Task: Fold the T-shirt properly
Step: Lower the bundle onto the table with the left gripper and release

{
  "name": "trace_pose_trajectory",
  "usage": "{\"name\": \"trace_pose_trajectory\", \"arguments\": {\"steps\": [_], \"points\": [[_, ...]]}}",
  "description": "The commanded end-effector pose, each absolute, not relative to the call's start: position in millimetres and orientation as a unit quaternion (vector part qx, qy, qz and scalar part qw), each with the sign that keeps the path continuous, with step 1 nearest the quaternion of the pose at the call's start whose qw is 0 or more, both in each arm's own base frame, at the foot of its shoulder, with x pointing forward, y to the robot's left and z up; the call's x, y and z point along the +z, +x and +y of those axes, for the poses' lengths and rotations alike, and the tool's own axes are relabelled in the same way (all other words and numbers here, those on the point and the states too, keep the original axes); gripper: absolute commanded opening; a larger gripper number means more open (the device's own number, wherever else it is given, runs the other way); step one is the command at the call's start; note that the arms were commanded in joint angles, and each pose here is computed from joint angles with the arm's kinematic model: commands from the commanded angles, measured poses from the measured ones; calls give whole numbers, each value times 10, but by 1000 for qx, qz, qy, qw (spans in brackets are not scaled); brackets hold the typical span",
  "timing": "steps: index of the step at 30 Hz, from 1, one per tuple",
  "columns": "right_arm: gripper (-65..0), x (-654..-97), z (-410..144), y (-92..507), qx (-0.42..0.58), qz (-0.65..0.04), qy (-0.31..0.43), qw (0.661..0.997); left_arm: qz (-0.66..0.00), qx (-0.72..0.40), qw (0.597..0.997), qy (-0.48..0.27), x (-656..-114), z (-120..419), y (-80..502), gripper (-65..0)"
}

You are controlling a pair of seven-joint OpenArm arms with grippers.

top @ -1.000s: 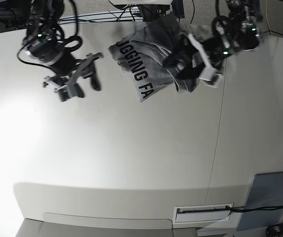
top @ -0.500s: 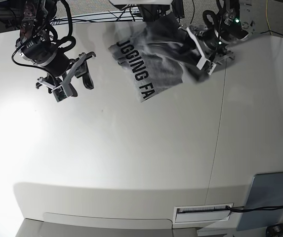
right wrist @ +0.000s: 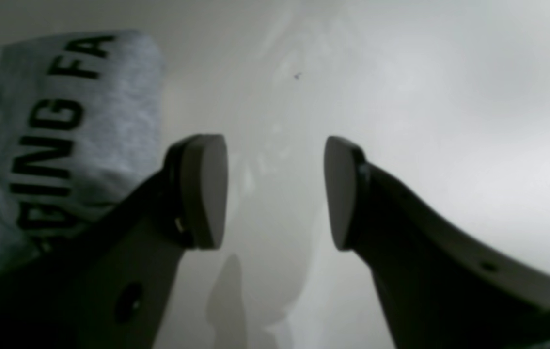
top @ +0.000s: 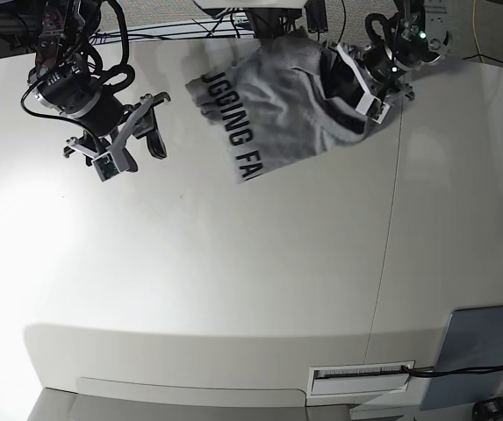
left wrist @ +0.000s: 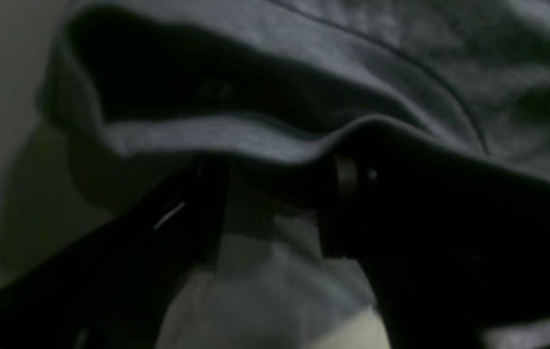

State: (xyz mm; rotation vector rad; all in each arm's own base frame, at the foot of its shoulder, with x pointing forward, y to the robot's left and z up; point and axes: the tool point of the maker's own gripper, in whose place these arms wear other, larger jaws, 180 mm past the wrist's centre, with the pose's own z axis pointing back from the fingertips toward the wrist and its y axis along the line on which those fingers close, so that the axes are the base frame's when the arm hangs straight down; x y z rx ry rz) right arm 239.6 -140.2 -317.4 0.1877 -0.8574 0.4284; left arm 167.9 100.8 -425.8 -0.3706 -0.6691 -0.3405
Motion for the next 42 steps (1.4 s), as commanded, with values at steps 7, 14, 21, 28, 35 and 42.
{"name": "trace_pose_trajectory", "arguments": {"steps": [7,14,21,28,35,42], "points": [[-337,-3072,-1409,2445,211,-430,84,874,-327,-243,888,-212,-4316,517,2124,-371],[-337,-3105,-1478,2446,216,-423,60,878,-399,-269,856,-189,-3836,321,2842,-371],[-337,-3100,-1474,2455,216,-426,62,876,-434,-234,854,-164,-3296,795,2976,-372],[-337,-3150,-1507,2609,188,-436,68,877,-402,-262,831,-280,-3156,490,2255,-434],[-381,-3334,-1402,2924,190,-425,90,880,-328,-263,843,-336,-3449,171,1661,-451],[-381,-3699,-1367,3097,199,-382,81,899,-311,-237,871,-297,-3853,130,1576,-451]]}}
